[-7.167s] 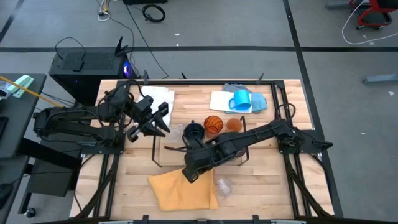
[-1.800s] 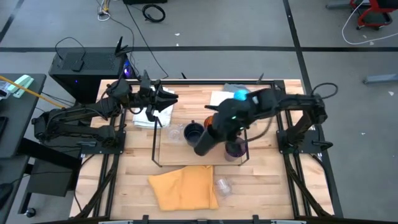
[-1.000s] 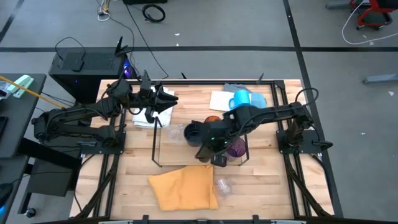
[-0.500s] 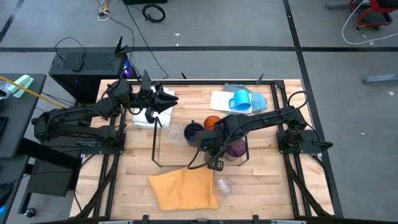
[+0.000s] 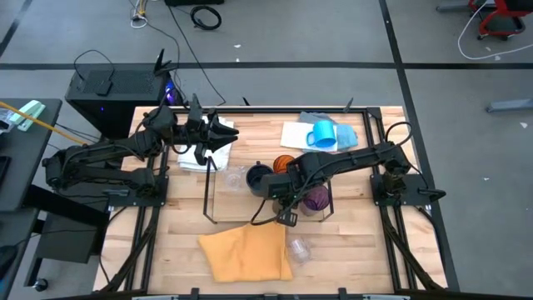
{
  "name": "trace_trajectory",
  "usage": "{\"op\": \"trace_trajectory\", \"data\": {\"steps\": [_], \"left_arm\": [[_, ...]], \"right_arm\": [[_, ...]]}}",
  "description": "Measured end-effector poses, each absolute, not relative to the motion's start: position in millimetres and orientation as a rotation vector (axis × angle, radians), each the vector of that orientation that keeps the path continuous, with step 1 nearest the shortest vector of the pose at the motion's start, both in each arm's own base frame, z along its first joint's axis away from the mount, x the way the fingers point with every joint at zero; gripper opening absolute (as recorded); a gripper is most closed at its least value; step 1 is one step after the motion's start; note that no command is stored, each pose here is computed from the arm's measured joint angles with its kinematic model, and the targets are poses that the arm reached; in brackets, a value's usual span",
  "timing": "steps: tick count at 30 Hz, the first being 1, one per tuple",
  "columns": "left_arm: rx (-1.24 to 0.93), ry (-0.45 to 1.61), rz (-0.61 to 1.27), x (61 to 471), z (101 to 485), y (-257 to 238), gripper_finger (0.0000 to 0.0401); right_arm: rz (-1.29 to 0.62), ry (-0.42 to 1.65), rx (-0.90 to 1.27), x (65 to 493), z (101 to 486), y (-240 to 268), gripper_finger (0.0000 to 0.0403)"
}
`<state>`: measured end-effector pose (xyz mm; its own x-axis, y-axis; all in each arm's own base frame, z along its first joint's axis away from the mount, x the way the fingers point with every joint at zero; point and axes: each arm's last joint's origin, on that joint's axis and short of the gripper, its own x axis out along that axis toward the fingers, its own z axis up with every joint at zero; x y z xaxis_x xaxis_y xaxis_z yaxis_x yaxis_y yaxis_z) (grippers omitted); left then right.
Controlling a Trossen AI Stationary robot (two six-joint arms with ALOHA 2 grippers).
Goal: Stack small to large cups/mugs on shelf
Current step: Put the black cup on the shelf aligned with the orange cup
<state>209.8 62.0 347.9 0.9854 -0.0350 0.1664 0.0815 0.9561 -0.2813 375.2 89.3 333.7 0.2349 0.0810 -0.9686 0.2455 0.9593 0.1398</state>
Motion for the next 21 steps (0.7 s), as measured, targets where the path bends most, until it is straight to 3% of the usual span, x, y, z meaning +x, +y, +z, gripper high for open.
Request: {"op": "trace_trajectory", "data": {"steps": [21], "left_arm": [[-0.29, -0.164, -0.06, 210, 348, 62, 0.0105]], "right_arm": [[-0.114, 1.399, 0.248, 387, 312, 92, 0.0]]}}
